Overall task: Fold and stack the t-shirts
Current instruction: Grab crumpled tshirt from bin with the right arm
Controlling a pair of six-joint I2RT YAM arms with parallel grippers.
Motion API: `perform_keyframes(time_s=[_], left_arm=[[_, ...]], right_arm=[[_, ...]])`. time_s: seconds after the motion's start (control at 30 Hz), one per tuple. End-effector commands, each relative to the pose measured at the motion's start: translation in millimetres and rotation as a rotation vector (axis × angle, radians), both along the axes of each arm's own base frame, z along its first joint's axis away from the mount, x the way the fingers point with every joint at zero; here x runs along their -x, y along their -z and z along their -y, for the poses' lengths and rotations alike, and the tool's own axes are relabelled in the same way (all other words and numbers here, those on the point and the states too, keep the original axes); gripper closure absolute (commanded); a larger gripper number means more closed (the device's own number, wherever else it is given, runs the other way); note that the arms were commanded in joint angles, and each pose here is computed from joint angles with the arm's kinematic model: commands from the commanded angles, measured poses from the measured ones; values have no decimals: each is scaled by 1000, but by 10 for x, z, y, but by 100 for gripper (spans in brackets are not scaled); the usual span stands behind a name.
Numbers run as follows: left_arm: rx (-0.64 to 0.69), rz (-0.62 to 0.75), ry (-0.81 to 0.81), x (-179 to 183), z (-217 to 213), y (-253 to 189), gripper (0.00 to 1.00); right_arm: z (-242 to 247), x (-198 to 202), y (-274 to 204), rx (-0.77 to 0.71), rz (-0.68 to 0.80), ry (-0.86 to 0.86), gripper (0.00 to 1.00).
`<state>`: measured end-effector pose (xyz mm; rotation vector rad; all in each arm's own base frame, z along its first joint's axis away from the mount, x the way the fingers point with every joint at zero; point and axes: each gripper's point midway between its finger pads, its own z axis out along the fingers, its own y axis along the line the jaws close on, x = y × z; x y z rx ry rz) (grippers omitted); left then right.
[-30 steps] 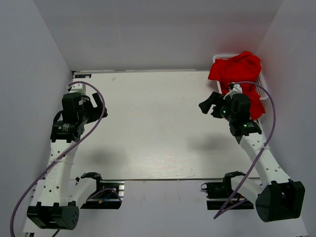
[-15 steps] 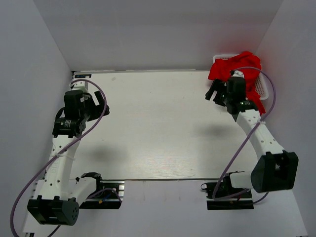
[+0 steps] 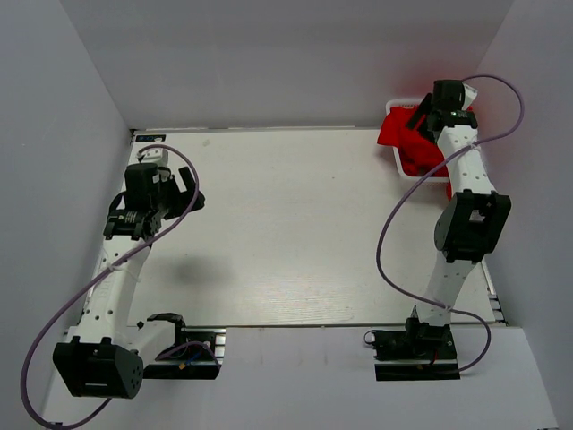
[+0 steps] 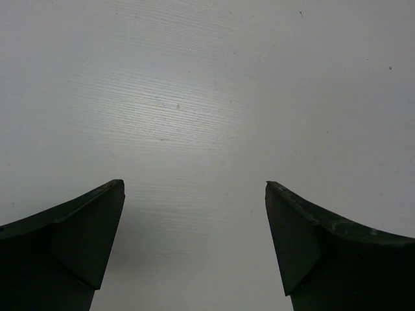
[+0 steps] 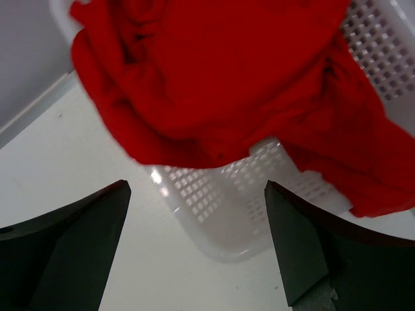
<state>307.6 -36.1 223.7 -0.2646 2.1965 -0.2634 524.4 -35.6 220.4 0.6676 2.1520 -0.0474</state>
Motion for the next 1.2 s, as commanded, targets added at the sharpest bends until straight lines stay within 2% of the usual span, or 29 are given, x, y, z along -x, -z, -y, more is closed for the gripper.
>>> perform_keyframes(time_s=[0.0,0.23,0.43,0.7,0.9,0.97,1.17], left_arm=[[-4,26,18,-16,13,-13,1],[-8,-73,28,-84,45,268,1],[10,-98,36,-205,86,315,1],[24,-85,38,-320,112,303,1],[37,-118,26,-321,119,407,1],[43,-139,20,-308,122,479,1],[37,-140,12,-335,107,502,1]], right_arm=[[481,-56,-8,30,-27,143,10],[999,-372,-88,104,69,199,10],[1302,-602,-28,136,156,205,10],[1255,-984,97,77,244,85,10],[1407,-1042,224,106,238,144,14],[1426,-1055,276,104,234,145,18],[1392,-1130,466,69,227,125,18]])
